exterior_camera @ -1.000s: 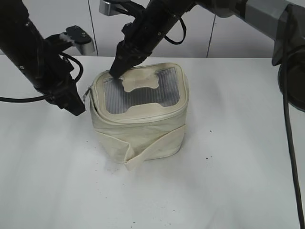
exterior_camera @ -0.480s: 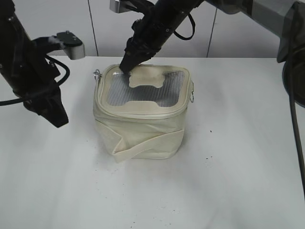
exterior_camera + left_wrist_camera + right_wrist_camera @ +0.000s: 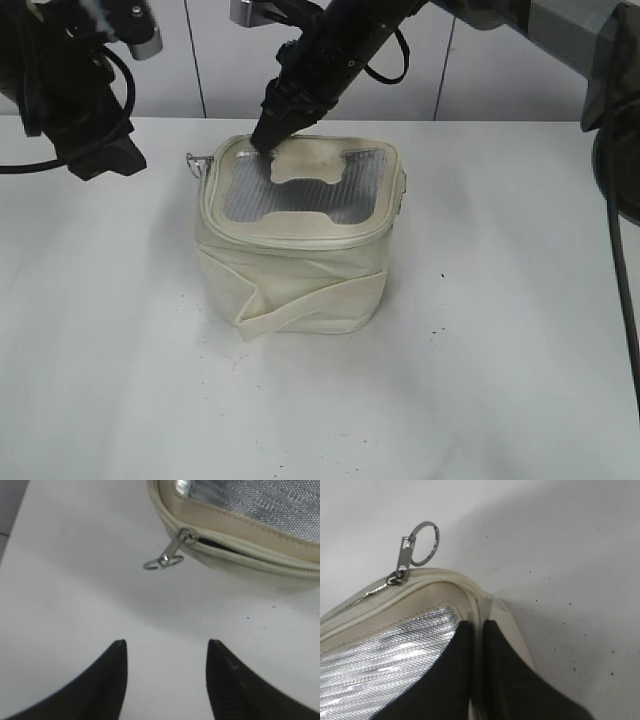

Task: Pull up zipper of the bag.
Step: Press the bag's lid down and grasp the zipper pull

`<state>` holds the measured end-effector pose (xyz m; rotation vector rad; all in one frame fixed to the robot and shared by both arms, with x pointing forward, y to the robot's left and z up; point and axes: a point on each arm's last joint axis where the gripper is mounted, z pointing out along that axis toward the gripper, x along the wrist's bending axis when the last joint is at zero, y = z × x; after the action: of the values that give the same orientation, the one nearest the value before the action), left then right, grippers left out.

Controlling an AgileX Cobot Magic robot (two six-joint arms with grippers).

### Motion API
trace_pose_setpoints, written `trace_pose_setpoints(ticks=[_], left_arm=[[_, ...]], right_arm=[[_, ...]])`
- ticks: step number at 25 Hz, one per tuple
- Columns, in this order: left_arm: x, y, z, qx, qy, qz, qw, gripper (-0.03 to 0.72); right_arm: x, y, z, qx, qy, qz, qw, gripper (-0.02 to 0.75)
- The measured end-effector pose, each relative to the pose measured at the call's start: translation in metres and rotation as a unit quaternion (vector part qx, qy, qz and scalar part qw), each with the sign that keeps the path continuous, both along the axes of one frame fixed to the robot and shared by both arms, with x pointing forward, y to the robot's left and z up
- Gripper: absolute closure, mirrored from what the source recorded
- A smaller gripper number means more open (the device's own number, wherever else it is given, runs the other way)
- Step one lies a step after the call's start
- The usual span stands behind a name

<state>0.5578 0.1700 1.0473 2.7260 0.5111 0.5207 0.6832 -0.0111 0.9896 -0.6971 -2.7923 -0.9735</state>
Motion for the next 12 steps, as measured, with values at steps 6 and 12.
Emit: trace_pose_setpoints(ticks=[6,12], left_arm=[[0.009,-0.002,0.005,0.032,-0.079,-0.088,0.992,0.274],[0.018,-0.008,-0.017,0.053,-0.067,-0.122,0.989,0.271]], right_arm=[[0.000,0.000,0.000,0.000,0.000,0.000,1.000,0.724],[0.000,0.000,0.000,0.000,0.000,0.000,1.000,0.724]])
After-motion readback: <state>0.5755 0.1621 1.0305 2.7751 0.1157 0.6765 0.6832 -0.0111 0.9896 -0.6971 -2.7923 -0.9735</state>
